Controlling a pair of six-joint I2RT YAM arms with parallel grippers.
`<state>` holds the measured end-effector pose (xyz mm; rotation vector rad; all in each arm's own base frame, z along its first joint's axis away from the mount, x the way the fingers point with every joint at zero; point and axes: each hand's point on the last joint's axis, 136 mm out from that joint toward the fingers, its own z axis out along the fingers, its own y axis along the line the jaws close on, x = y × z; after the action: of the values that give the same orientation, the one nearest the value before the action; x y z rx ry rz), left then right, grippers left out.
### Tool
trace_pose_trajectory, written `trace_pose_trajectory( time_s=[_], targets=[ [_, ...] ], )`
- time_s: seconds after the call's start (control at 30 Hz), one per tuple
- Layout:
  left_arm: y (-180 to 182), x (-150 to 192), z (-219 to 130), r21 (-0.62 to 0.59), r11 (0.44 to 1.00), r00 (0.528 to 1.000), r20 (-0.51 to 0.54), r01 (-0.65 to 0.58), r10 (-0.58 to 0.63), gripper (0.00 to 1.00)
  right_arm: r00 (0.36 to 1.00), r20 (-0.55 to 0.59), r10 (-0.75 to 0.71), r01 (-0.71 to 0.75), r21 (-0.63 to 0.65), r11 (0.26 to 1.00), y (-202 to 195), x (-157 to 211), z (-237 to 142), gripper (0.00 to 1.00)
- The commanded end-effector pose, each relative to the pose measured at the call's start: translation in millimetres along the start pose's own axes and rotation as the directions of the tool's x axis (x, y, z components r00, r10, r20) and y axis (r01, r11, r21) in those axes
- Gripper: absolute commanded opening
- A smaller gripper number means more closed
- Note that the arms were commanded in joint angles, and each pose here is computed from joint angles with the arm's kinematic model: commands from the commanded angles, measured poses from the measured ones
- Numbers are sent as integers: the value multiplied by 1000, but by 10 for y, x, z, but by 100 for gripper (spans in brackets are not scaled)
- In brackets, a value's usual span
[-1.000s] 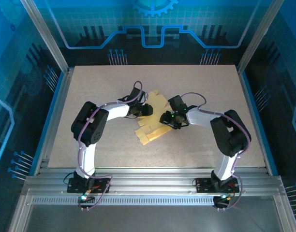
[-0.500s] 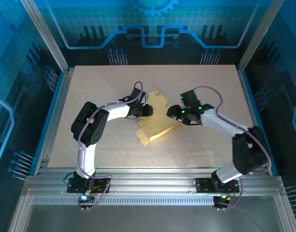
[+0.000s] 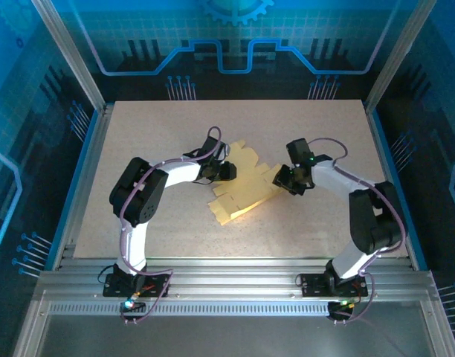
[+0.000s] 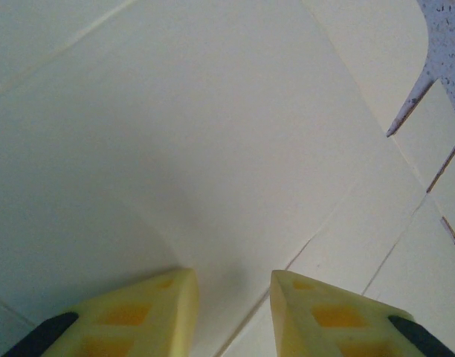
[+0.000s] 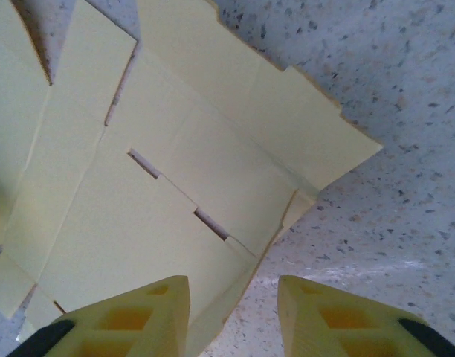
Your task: Fold the paper box
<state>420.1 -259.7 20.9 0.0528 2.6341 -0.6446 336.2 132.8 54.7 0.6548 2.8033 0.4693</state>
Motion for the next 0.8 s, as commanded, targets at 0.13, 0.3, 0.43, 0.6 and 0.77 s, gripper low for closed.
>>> trace_pose_trajectory(
  time_s=[0.13, 0.3, 0.43, 0.6, 0.77],
  targets=[
    [272, 664, 72, -91, 996, 979, -199, 12, -30, 34, 978, -52, -203, 207, 118, 971, 93, -25, 17, 21],
    [295, 701, 58, -97, 995, 978, -207, 4, -24, 34, 900, -174, -399, 423, 125, 898, 78, 46, 40, 19],
    [282, 693, 40, -93, 996, 979, -206, -3, -16, 34, 805, -276, -525, 573, 128, 810, 19, 66, 6, 16],
    [257, 681, 70, -82, 997, 977, -212, -1, -17, 34, 573, -347, -742, 788, -14, 615, 117, 237, -35, 12],
    [229, 669, 96, -72, 997, 973, -232, -14, -3, 34, 391, -362, -846, 904, -22, 427, 102, 245, -66, 4]
  ],
)
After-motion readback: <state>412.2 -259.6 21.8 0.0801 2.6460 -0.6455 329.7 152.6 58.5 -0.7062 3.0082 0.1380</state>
